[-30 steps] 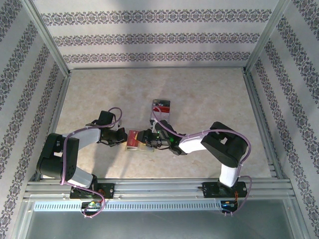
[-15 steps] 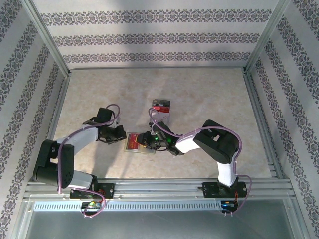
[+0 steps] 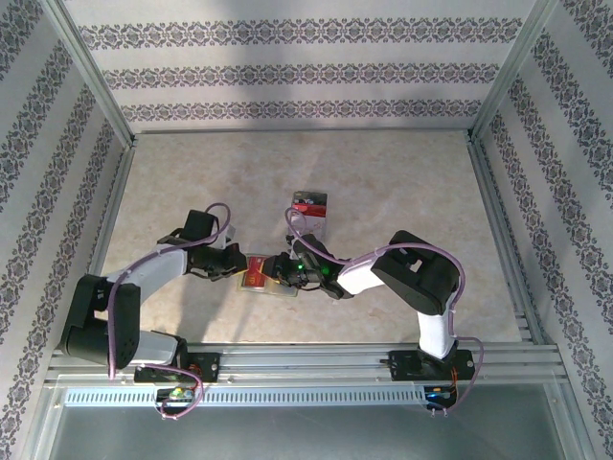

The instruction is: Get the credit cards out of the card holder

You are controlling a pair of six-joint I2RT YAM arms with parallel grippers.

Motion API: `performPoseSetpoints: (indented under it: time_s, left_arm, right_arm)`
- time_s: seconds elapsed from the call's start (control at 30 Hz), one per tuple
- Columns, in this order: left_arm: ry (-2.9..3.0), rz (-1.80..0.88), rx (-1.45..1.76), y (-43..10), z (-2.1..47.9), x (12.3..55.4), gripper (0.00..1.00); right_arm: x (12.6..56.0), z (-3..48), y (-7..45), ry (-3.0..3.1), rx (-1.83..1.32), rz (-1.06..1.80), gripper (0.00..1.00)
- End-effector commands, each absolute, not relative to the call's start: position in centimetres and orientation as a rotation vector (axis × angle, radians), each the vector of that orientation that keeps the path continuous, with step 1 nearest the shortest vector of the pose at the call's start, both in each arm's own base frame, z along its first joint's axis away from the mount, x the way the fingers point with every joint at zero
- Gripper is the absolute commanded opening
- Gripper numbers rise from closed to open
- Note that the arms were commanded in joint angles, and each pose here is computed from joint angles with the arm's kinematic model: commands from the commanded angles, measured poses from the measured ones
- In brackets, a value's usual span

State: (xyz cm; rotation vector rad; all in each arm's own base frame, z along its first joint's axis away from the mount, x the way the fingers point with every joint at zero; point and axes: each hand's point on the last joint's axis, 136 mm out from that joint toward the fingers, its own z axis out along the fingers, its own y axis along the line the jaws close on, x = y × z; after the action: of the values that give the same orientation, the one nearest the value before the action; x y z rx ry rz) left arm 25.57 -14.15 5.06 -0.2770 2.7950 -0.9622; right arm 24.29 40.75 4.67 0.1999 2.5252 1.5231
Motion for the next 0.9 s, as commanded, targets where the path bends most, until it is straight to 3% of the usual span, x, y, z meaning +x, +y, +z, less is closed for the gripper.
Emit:
performPoseSetpoints:
  time_s: [0.0,0.43,0.87]
  left_arm:
    - [2.803,-1.026,-0.256,-15.0,4.3,25.2,0.0]
    - [2.923,-0.786,-0.3,-12.8,1.0,24.4,0.0]
    - [2.941,-0.763,-0.3,-12.6,0.5,24.4,0.0]
  right_arm:
    - [25.0,6.3,41.6,2.462,0.155,1.568,0.24]
    - [24.7,6.7,41.1,2.452,0.157,1.572,0.22]
    - [24.4,7.3,40.6,2.434,0.15,1.576,0.2]
